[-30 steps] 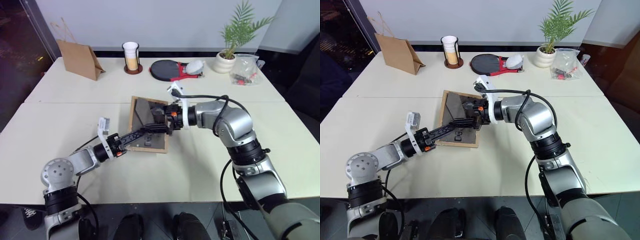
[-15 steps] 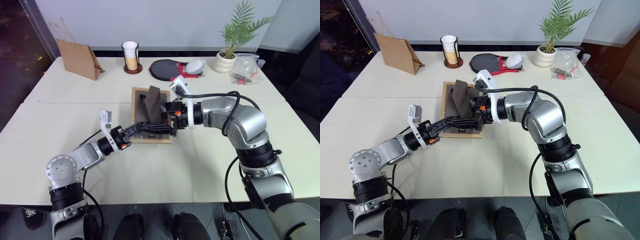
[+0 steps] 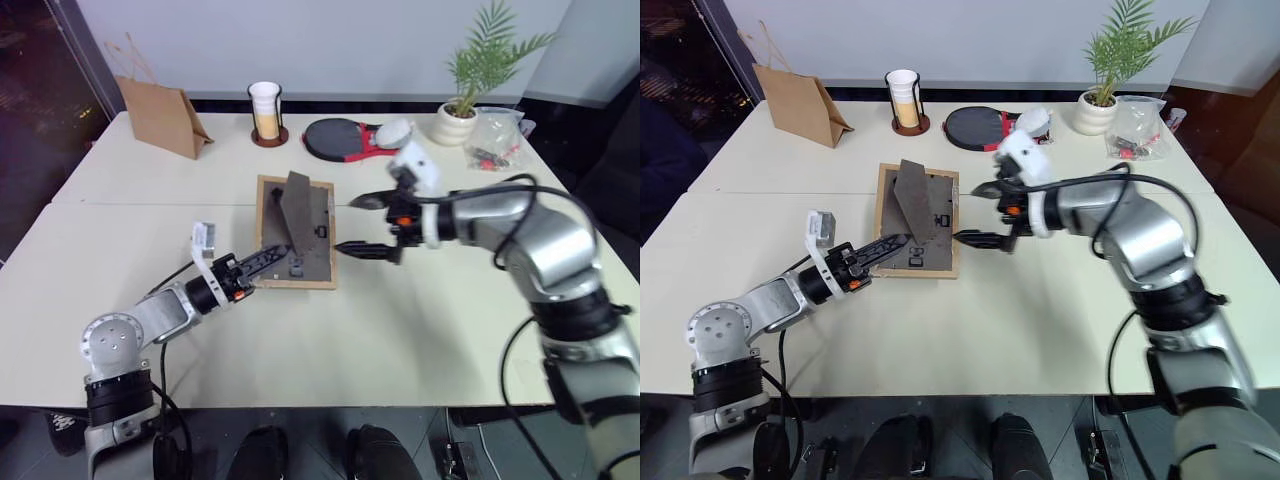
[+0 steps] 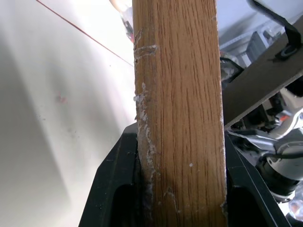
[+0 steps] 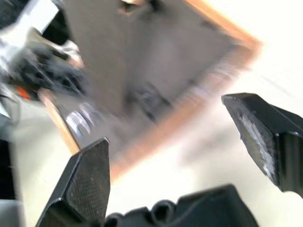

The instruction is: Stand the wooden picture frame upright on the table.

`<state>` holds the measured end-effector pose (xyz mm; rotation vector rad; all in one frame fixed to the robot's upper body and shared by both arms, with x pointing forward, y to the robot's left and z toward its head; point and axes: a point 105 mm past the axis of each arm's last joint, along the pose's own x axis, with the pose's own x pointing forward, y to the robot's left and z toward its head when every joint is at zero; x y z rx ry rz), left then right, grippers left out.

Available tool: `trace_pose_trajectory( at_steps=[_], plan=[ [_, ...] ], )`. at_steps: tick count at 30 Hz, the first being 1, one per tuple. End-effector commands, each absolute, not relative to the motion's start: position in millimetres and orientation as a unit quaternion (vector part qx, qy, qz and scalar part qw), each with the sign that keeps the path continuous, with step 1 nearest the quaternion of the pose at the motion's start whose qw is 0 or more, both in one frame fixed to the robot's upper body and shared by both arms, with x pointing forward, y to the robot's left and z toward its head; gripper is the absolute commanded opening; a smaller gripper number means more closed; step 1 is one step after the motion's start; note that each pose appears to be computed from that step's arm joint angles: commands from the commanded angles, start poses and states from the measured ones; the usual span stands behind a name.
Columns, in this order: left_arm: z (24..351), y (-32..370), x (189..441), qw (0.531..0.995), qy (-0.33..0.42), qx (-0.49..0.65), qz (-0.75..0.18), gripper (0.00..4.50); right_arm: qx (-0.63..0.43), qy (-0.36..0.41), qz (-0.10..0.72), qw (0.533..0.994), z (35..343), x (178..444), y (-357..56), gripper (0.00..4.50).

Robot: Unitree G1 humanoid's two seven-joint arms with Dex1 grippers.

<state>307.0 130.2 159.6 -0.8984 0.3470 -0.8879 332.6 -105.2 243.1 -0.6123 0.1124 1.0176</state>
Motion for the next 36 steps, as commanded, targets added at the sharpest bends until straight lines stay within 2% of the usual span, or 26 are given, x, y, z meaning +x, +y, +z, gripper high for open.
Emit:
trace_pose_trajectory(
  at_steps=[1,3,6,11,19,23,27,30,35,36],
  plan=[
    [176,126,303,0.777,0.132,-0.425,-0.445,1.07,-0.432,-0.049,0.419,0.797,268,334,-121,4.47],
    [178,124,302,0.773,0.133,-0.425,-0.451,1.07,-0.536,-0.096,0.364,0.755,261,348,-128,4.47],
    [183,120,303,0.767,0.131,-0.433,-0.456,1.07,-0.646,-0.205,0.315,0.664,246,358,-121,4.47],
    [195,115,301,0.75,0.124,-0.451,-0.468,1.07,-0.684,-0.347,0.287,0.574,227,361,-95,4.47],
    [196,113,296,0.737,0.13,-0.472,-0.465,1.07,-0.666,-0.476,0.244,0.52,239,359,-62,4.47],
    [192,112,290,0.735,0.136,-0.476,-0.464,1.07,-0.671,-0.489,0.25,0.499,235,363,-51,4.47],
    [191,112,285,0.734,0.137,-0.479,-0.462,1.07,-0.668,-0.483,0.272,0.497,224,368,-43,4.47],
    [188,116,283,0.734,0.138,-0.482,-0.459,1.07,-0.664,-0.481,0.284,0.497,218,370,-40,3.6],
    [182,119,281,0.735,0.143,-0.483,-0.454,1.07,-0.661,-0.485,0.285,0.497,218,371,-38,1.16],
    [180,120,281,0.736,0.145,-0.481,-0.454,1.07,-0.66,-0.486,0.285,0.497,219,371,-39,1.08]
  ],
)
